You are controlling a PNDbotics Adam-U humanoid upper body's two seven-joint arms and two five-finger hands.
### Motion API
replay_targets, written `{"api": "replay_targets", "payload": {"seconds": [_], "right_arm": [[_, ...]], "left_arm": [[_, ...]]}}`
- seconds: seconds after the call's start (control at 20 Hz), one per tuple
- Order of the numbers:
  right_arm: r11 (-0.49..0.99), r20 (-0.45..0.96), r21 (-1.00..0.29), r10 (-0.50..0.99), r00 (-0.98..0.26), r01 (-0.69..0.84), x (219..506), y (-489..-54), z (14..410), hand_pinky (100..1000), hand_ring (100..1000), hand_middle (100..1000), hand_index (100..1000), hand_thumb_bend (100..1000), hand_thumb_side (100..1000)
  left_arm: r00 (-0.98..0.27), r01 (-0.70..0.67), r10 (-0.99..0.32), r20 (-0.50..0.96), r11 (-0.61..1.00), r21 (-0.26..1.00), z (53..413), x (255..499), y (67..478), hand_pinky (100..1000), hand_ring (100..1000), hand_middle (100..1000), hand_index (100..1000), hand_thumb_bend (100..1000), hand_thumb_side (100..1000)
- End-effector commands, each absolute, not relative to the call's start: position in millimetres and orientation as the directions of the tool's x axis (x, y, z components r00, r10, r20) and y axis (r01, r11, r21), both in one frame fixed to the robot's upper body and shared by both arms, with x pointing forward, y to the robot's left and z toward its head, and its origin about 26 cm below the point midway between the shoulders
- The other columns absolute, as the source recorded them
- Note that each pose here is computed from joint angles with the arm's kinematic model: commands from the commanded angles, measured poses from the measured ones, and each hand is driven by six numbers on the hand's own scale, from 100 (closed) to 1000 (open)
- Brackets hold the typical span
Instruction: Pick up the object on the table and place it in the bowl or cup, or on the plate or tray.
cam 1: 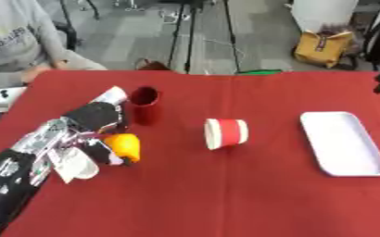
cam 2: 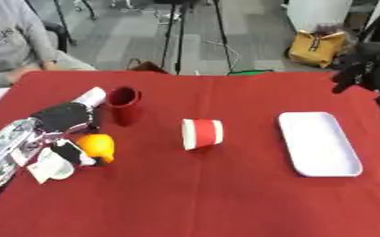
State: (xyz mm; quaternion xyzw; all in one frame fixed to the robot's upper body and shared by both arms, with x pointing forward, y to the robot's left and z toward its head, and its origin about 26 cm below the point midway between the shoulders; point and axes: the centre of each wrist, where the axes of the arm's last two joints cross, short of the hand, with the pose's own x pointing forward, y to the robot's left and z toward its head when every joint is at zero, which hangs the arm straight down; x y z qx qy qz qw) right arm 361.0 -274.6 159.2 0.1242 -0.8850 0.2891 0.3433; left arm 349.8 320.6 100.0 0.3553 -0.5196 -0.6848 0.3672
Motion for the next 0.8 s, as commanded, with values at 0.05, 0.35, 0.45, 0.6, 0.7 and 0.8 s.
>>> {"api": "replay_targets", "payload": {"seconds": [0.05, 0.35, 0.45, 0.6, 0.7, 0.8], "right_arm": [[0.800, 0.656, -0.446, -0.012, -0.754, -0.401, 359.9, -276.0, 168.2, 549, 635, 693, 847, 100, 633], [0.802, 0.657, -0.445, -0.010, -0.754, -0.399, 359.5, -276.4, 168.1, 549, 634, 693, 847, 100, 634], [0.802, 0.657, -0.445, -0.010, -0.754, -0.398, 359.4, -276.3, 168.5, 550, 634, 693, 847, 100, 634], [0.803, 0.656, -0.444, -0.010, -0.755, -0.397, 359.3, -276.2, 168.7, 550, 634, 693, 847, 100, 633], [0.803, 0.657, -0.444, -0.011, -0.754, -0.399, 359.2, -275.8, 168.4, 550, 635, 693, 847, 100, 633], [0.802, 0.658, -0.444, -0.013, -0.753, -0.401, 359.1, -275.2, 168.1, 550, 635, 693, 847, 100, 634]], "left_arm": [[-0.476, 0.076, -0.869, -0.138, -0.197, 0.977, 130.9, 351.5, 325.5, 551, 460, 320, 421, 606, 350], [-0.516, 0.030, -0.844, -0.145, -0.187, 0.982, 156.9, 346.2, 316.8, 550, 457, 315, 416, 555, 323], [-0.537, 0.004, -0.832, -0.137, -0.165, 0.986, 167.1, 343.7, 311.3, 550, 455, 312, 414, 546, 321], [-0.574, -0.037, -0.809, -0.124, -0.125, 0.991, 182.8, 340.6, 301.4, 550, 455, 309, 413, 541, 313], [-0.624, -0.091, -0.772, -0.118, -0.078, 0.993, 201.3, 339.5, 287.0, 549, 454, 303, 408, 530, 281], [-0.682, -0.136, -0.723, -0.107, -0.018, 0.991, 221.5, 339.0, 268.8, 547, 452, 300, 405, 524, 273]]}}
